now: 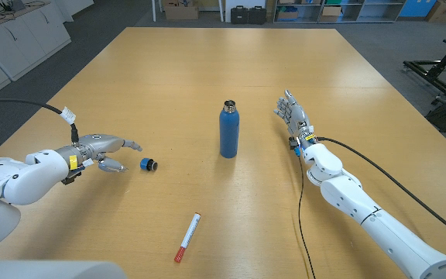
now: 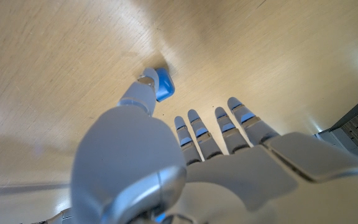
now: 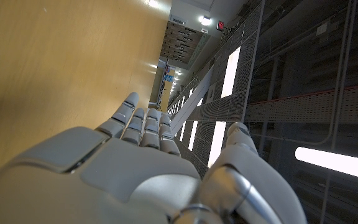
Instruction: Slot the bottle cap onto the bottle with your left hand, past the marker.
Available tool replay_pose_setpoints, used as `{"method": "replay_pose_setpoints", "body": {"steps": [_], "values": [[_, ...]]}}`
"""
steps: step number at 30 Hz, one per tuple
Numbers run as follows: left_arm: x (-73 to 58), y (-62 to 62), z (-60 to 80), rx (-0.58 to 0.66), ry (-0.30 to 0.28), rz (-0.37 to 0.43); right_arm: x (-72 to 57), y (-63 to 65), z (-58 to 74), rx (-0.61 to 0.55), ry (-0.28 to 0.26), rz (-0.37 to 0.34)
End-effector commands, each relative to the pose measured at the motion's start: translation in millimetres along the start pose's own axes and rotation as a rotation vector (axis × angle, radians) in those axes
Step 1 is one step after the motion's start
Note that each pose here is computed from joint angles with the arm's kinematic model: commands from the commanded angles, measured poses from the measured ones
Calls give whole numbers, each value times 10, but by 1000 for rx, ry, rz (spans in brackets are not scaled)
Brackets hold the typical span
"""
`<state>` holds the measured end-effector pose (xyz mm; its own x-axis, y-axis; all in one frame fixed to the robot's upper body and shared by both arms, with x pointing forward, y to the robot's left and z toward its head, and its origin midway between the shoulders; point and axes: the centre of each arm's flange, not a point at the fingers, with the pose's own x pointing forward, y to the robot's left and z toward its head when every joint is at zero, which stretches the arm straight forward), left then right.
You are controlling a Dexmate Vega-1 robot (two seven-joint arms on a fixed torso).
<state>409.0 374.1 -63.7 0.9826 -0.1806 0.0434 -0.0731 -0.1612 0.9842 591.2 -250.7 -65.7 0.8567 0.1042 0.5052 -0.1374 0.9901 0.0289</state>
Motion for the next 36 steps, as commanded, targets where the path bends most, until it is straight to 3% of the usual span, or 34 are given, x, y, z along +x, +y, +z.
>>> {"method": "replay_pose_setpoints", "body": {"steps": [1,8,17,27,36], "values": [[144,-80,13,-5,-13,-11,-19,22,-14,2,5,-2],[253,-140,-30,-25,-3,-9,-19,14,-14,-3,5,-5],[365,-217,101,-12,-38,-17,-16,5,-4,-1,8,-7],[369,-179,15,4,6,10,-10,-12,5,-5,9,-9],[464,-275,39,6,-6,-2,-2,-10,2,-3,8,-8]]}}
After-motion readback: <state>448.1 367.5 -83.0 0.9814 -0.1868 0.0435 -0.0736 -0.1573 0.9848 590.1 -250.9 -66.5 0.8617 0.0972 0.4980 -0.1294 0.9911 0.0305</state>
